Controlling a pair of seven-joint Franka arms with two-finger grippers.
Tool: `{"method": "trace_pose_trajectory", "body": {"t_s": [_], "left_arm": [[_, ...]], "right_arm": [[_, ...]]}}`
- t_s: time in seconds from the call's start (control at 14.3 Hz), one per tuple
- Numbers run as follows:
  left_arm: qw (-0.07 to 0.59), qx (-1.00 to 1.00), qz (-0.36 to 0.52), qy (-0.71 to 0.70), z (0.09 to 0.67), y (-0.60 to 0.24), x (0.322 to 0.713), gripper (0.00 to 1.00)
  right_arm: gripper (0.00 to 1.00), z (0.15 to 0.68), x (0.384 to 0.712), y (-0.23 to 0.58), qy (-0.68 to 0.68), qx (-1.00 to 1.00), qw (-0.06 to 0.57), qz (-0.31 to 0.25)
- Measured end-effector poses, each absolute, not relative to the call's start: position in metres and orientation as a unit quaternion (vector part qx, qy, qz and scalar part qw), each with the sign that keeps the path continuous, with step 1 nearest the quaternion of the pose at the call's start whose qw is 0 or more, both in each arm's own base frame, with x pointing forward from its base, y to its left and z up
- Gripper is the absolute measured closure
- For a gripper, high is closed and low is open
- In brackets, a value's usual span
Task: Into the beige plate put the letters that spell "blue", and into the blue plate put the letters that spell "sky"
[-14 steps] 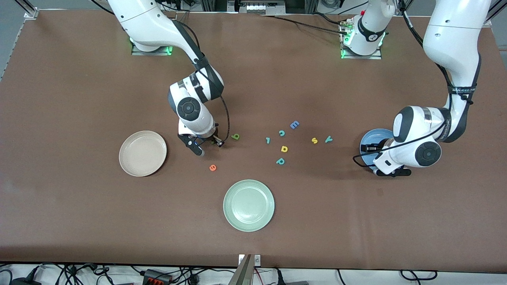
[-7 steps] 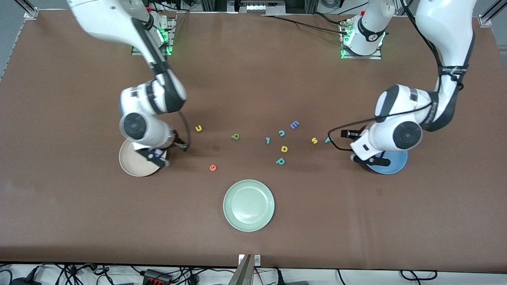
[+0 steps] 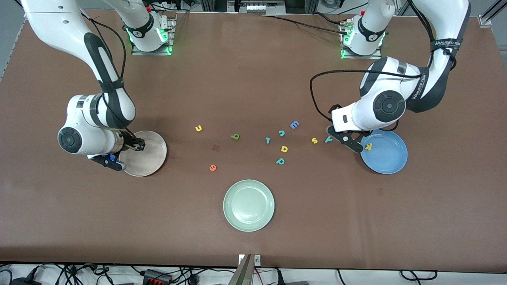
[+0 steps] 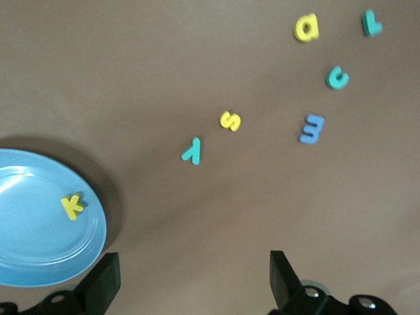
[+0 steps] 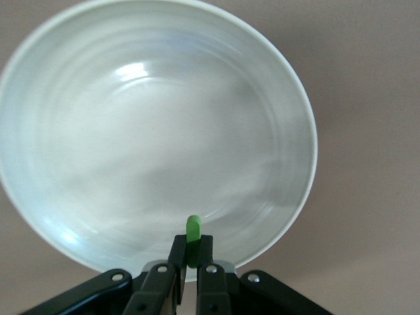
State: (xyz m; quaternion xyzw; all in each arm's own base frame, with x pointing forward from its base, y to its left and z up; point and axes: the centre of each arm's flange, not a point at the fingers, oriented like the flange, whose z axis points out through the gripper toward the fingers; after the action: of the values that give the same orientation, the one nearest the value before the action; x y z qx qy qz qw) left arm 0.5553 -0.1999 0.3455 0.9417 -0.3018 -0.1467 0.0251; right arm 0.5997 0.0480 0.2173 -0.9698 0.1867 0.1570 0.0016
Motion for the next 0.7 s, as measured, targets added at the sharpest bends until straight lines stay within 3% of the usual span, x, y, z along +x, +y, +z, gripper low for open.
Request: {"method": "trace_pose_trajectory", "body": {"t_s": [0.07,0.21,0.49,0.7], "left_arm": [[0.020,0.939,-0.140,-0.313,0.332,-0.201,0.551,0.00],[-0.003,0.933,-0.116,-0.341,0.291,-0.201,0.539,0.00],[-0.047,0.902,-0.093,-0.419,0.231,-0.216,0.520,0.00],[-0.040,0.897,-0.071,-0.435,0.208,-0.224,0.522,0.00]], "right_arm": [[0.89,0.213,0.599,0.049,0.185,-0.970,0.001,0.157],[0.73,0.206,0.599,0.050,0.182,-0.971,0.002,0.155],[0.32,0.213,0.601,0.076,0.147,-0.978,0.008,0.151],[0.02,0.223,0.588,0.154,0.080,-0.986,0.006,0.146]]}}
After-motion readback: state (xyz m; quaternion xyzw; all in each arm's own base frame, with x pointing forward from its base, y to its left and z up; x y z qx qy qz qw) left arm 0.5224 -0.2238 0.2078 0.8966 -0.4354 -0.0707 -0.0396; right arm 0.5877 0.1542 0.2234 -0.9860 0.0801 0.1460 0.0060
